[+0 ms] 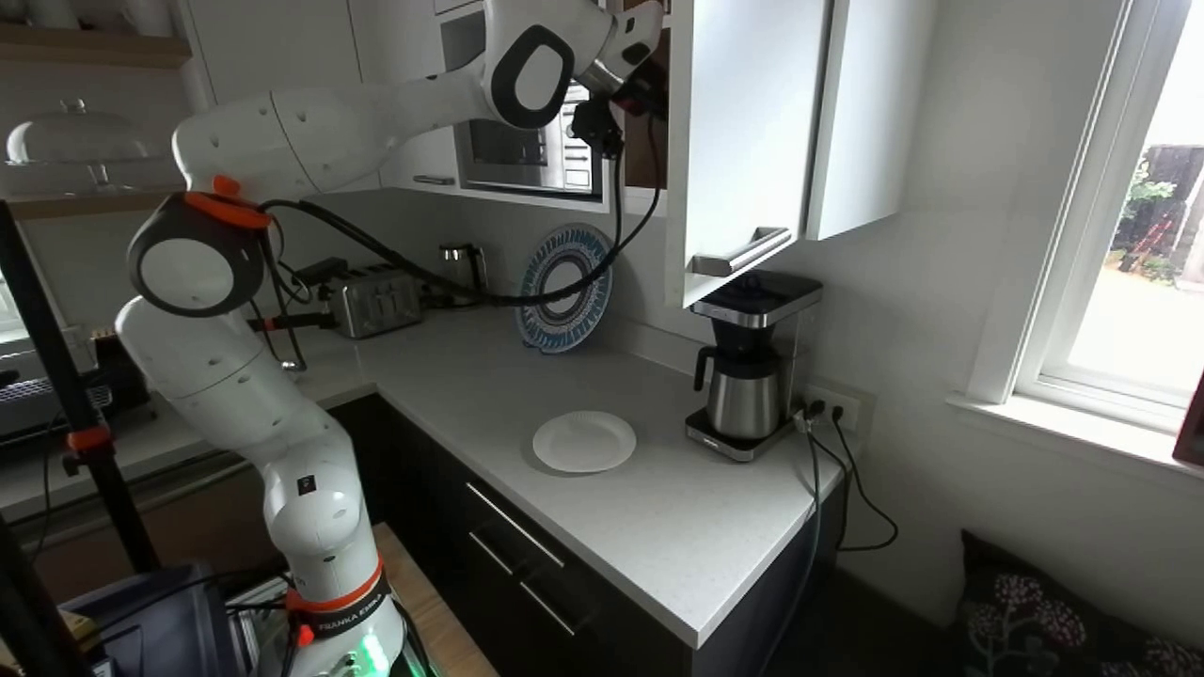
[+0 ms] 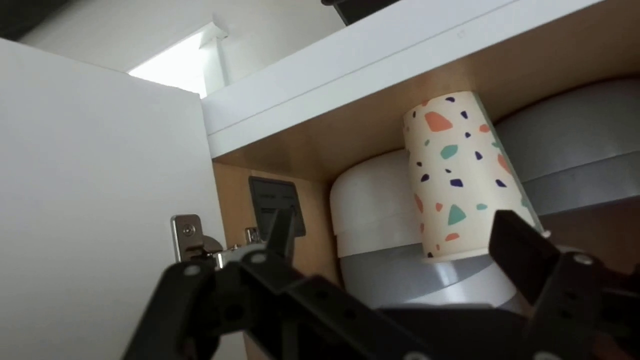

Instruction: Remove the plate and cup from the top cupboard and put them on the kitchen countertop

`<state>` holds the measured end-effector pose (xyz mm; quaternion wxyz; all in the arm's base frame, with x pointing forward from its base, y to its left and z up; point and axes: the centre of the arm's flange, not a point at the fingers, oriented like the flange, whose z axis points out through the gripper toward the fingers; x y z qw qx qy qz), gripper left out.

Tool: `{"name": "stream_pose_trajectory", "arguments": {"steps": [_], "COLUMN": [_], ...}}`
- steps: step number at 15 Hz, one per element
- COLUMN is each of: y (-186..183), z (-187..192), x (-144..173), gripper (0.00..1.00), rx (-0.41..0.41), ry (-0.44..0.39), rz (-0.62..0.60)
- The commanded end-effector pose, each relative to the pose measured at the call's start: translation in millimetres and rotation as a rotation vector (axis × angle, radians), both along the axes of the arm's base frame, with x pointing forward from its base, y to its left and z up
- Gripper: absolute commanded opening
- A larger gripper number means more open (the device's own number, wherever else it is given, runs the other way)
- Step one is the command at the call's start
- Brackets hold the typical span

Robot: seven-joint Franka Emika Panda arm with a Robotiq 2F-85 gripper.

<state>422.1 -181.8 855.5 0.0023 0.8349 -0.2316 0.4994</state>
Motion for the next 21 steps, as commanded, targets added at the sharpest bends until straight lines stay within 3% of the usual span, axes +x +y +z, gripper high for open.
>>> {"name": "stream_pose_trajectory", "arguments": {"steps": [1, 7, 21], "y": [-7.7, -12.7, -10.8], "z": [21.3, 34.8, 26.2], "x": [4.5, 19.0, 87.8], "gripper": [1.0, 1.0, 1.0], "rx": [0.129, 0.268, 0.357], "ry": [0.009, 0.003, -0.089], "rz": [-0.02, -0.064, -0.138]}}
